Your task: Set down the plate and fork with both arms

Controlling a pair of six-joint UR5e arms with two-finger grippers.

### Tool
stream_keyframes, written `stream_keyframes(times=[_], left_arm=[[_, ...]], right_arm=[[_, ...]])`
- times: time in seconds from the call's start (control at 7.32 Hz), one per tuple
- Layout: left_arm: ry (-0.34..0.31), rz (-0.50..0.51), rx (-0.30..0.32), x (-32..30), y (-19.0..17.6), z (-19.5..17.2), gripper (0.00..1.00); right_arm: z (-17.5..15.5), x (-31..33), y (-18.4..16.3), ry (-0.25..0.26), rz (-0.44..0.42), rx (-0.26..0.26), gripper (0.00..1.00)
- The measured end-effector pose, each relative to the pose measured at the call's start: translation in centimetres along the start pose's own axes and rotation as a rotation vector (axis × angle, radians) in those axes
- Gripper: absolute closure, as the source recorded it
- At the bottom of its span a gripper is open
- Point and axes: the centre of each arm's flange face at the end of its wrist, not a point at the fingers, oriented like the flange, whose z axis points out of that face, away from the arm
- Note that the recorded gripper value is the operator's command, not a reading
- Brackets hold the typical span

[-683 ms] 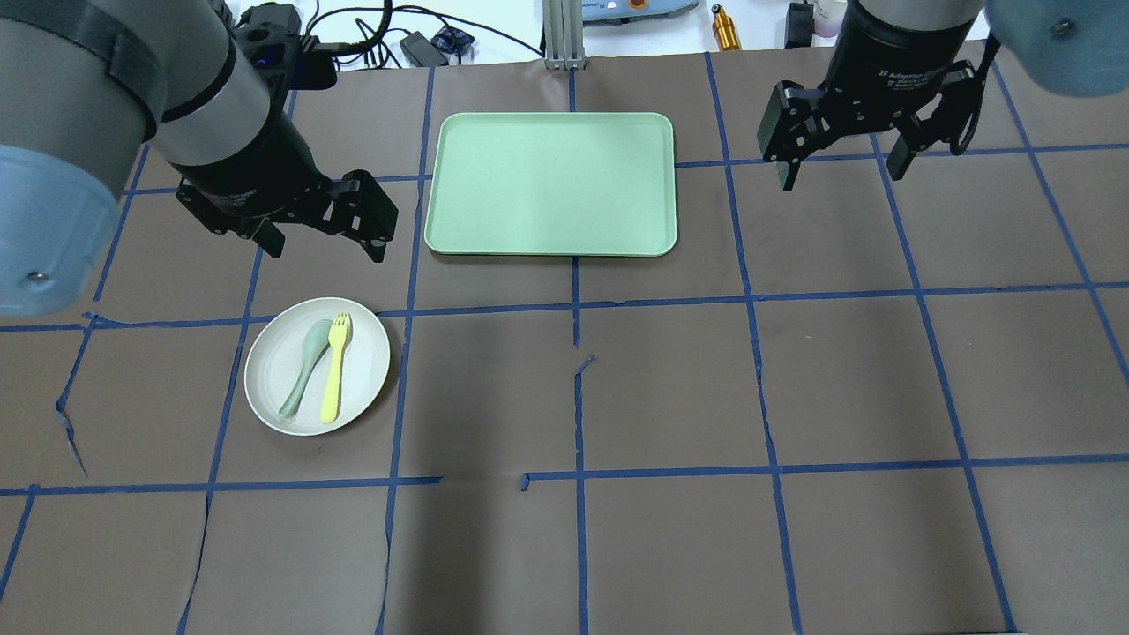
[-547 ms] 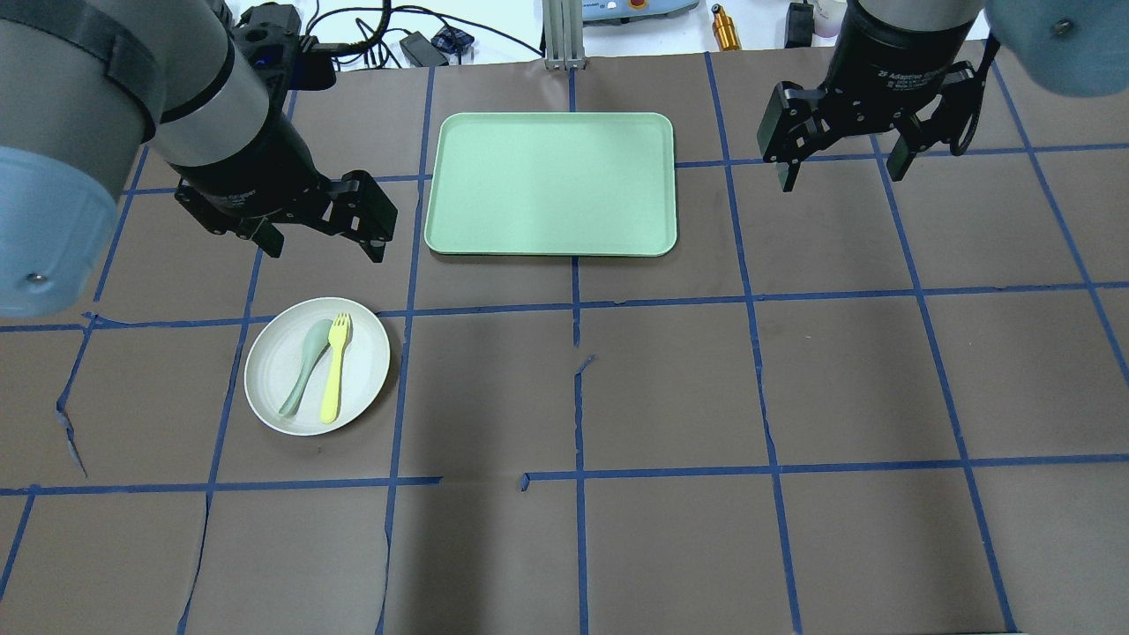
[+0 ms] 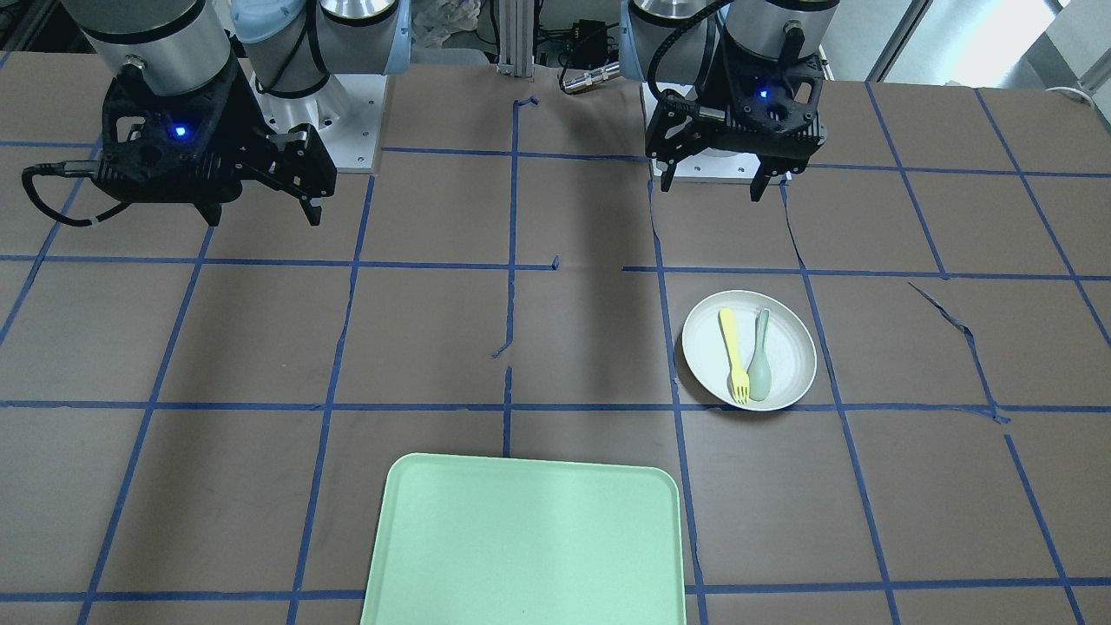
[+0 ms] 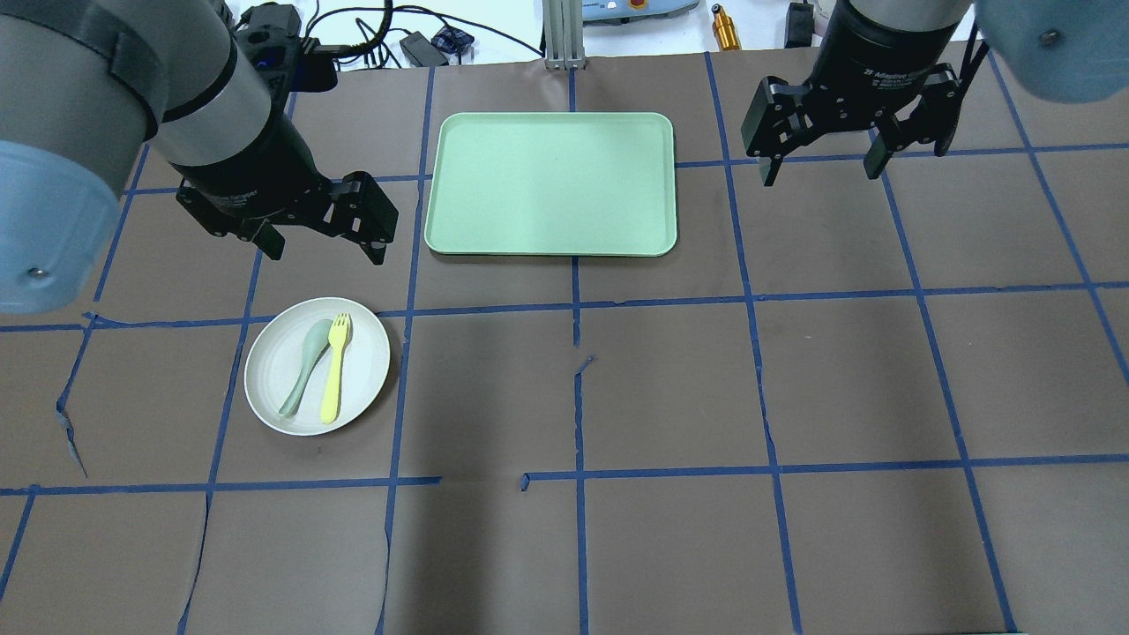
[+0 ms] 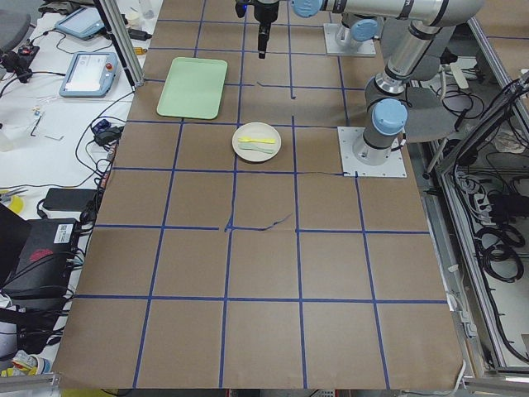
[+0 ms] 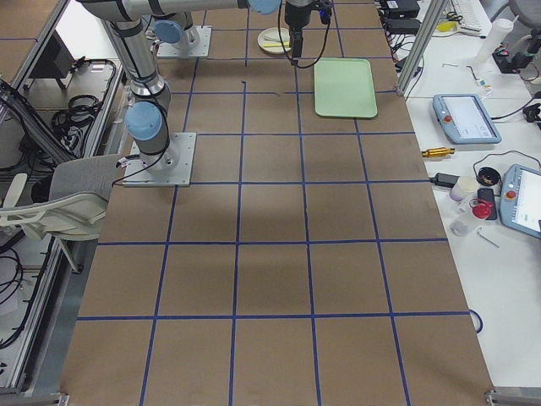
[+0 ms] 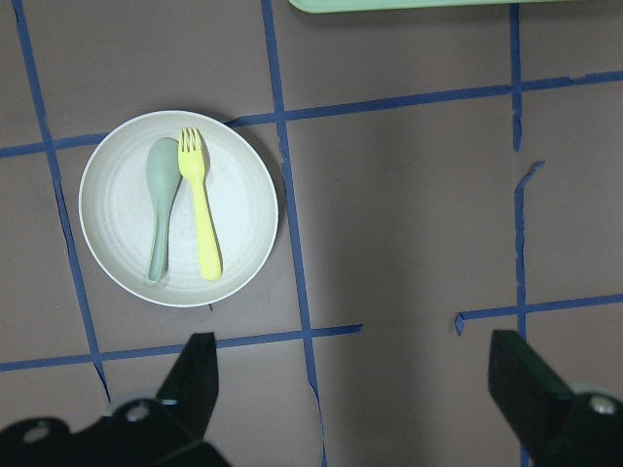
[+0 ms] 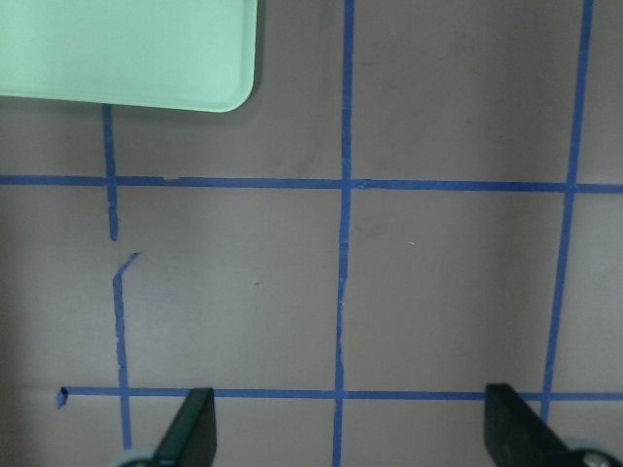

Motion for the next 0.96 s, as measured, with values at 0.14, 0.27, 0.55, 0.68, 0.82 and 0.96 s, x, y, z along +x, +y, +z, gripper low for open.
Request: stream_keyframes(times=[0.14,0.27,0.55,0.68,0.82,0.96], left_arm=[[0.0,0.001,-0.005,0.05,-0.02,0.2,0.0],[0.001,0.002,-0.007,0.08,-0.06,0.33,0.0],[0.0,0.003,-0.007,0.11,0.02,0.34,0.0],[-0.001,0.003,-0.006,0.11,0.12,0.26,0.0],[-0.001,0.004,-0.005,0.11,0.2,0.2,0.0],[-0.001,0.004,-0.004,0.11,0.26,0.12,0.0]], right_arm=[[0.01,-0.16,-0.08,-0.016,-0.033,0.009,0.0],[0.06,-0.2,-0.11,-0.02,-0.055,0.011,0.0],[0.24,-0.17,-0.31,-0.018,-0.071,0.011,0.0],[0.25,-0.01,-0.52,-0.021,-0.087,0.011,0.0],[0.26,0.18,-0.76,-0.031,-0.121,0.009,0.0],[0.48,0.06,-0.82,-0.047,-0.156,0.003,0.0]])
